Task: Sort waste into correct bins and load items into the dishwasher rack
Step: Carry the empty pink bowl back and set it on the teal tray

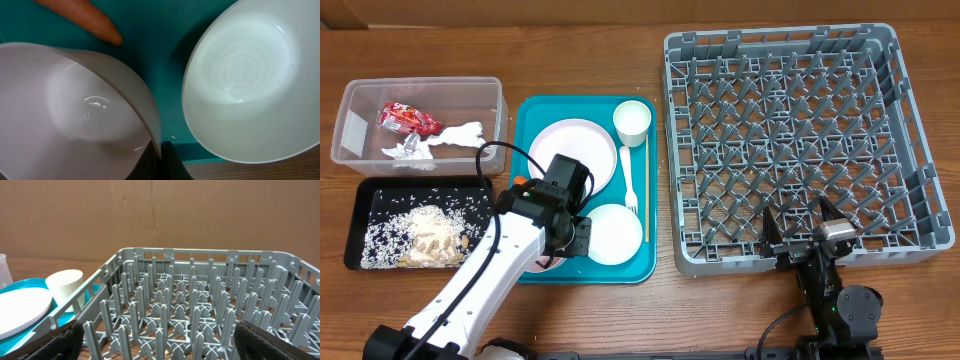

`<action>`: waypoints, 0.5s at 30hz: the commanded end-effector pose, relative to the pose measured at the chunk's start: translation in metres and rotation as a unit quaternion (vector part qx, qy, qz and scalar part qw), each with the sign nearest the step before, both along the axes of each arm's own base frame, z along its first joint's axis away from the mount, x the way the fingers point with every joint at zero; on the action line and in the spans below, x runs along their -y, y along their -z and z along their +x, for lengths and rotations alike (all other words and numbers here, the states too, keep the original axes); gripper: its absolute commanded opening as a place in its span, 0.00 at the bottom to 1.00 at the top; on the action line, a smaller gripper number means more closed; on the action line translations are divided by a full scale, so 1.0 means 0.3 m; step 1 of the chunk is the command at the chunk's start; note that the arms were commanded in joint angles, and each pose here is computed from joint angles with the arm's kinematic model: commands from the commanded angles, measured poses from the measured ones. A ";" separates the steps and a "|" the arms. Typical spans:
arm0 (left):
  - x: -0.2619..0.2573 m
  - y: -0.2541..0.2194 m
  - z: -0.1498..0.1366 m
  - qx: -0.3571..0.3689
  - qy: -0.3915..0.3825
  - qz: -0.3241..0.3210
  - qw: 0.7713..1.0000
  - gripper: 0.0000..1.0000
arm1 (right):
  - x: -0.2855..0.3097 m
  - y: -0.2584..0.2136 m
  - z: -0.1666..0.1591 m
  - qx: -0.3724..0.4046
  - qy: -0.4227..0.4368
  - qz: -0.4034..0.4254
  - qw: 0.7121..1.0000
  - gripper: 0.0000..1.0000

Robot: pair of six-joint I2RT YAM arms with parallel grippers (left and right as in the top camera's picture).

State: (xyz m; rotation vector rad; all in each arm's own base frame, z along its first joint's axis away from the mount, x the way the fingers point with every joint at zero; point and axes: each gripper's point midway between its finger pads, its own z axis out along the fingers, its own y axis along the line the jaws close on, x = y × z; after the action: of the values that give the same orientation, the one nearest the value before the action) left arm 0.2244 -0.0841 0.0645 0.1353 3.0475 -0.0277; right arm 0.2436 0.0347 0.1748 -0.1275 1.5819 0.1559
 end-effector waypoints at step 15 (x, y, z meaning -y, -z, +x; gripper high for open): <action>0.071 -0.061 0.030 0.008 0.017 -0.050 0.999 0.11 | -0.001 0.009 0.000 0.000 -0.001 0.002 1.000 1.00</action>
State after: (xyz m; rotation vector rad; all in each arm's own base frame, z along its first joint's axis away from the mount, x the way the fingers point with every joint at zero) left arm 0.2194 -0.0951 0.0659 0.1633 3.0689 -0.1276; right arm 0.2436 0.0347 0.1747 -0.1275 1.5823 0.1559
